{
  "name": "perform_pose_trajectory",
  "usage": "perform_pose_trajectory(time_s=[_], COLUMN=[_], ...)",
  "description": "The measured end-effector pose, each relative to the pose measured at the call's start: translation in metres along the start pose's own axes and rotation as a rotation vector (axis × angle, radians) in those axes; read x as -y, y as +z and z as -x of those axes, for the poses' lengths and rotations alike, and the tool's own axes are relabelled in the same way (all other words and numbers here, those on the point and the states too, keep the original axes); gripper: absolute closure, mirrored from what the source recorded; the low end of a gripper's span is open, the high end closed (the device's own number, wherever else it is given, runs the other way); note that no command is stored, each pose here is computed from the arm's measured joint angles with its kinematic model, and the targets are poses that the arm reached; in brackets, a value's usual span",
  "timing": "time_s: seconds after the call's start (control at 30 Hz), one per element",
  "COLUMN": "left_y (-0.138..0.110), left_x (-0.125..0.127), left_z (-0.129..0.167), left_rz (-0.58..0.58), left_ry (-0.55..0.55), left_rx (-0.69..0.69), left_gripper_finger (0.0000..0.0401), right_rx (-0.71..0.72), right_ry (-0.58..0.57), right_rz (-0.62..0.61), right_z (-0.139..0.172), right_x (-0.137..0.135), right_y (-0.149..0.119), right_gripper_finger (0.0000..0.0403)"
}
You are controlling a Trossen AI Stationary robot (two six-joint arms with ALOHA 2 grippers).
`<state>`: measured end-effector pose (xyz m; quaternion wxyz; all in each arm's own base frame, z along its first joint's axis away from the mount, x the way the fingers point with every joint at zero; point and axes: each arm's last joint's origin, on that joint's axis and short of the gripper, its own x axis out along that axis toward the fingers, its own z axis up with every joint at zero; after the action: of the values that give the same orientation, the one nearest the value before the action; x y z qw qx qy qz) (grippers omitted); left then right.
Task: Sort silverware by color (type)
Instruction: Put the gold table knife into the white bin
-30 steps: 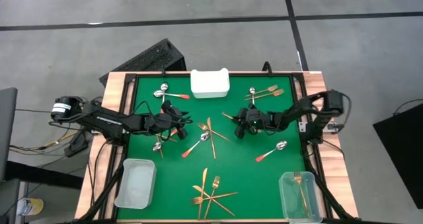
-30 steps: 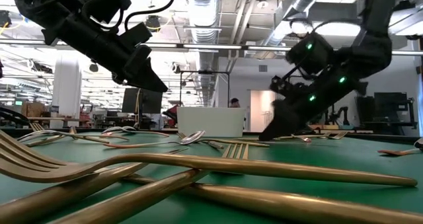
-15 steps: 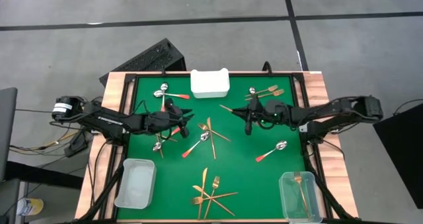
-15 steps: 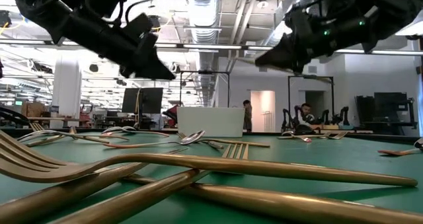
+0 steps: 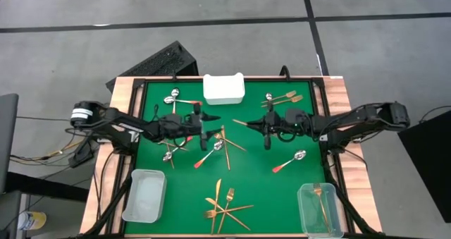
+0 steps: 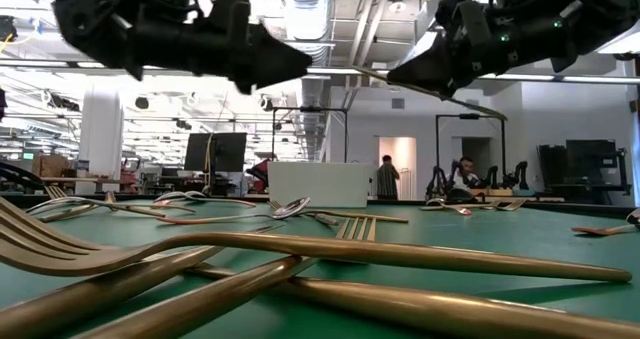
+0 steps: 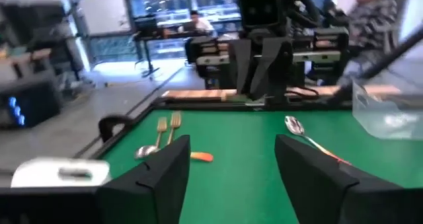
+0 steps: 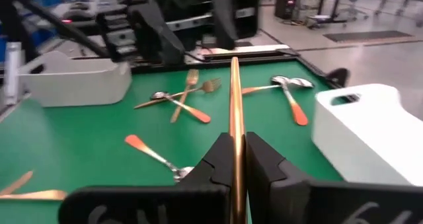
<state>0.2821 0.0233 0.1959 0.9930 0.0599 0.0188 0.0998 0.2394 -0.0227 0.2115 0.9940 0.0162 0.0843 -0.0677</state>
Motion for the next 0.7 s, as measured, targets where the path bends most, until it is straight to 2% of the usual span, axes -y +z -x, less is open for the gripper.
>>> perform_pose_trajectory(time_s=[0.1,0.27,0.33,0.47,0.6,0.7], left_y=[0.006,0.017,0.021,0.025,0.025,0.025], left_x=[0.01,0.028,0.033,0.038,0.037,0.036], left_z=[-0.019,-0.044,-0.051,-0.059,-0.06,-0.059], left_rz=[-0.126,-0.413,-0.49,-0.568,-0.589,-0.647], left_ry=[0.006,0.134,0.175,0.198,0.228,0.257], left_rx=[-0.026,-0.162,-0.215,-0.284,-0.313,-0.331], left_gripper_finger=[0.0185,0.0187,0.0189,0.019,0.0191,0.0191], right_rx=[-0.006,-0.076,-0.089,-0.1,-0.084,-0.097], right_ry=[0.012,-0.008,-0.037,-0.091,-0.103,-0.11], right_rz=[-0.029,-0.118,-0.143,-0.17,-0.211,-0.24], right_z=[-0.001,-0.002,-0.002,-0.002,-0.002,-0.002], right_x=[-0.002,-0.002,-0.002,0.0,0.003,0.004], right_y=[0.003,0.0,-0.001,-0.003,-0.002,-0.003], right_gripper_finger=[0.0373,0.0373,0.0373,0.0373,0.0373,0.0373])
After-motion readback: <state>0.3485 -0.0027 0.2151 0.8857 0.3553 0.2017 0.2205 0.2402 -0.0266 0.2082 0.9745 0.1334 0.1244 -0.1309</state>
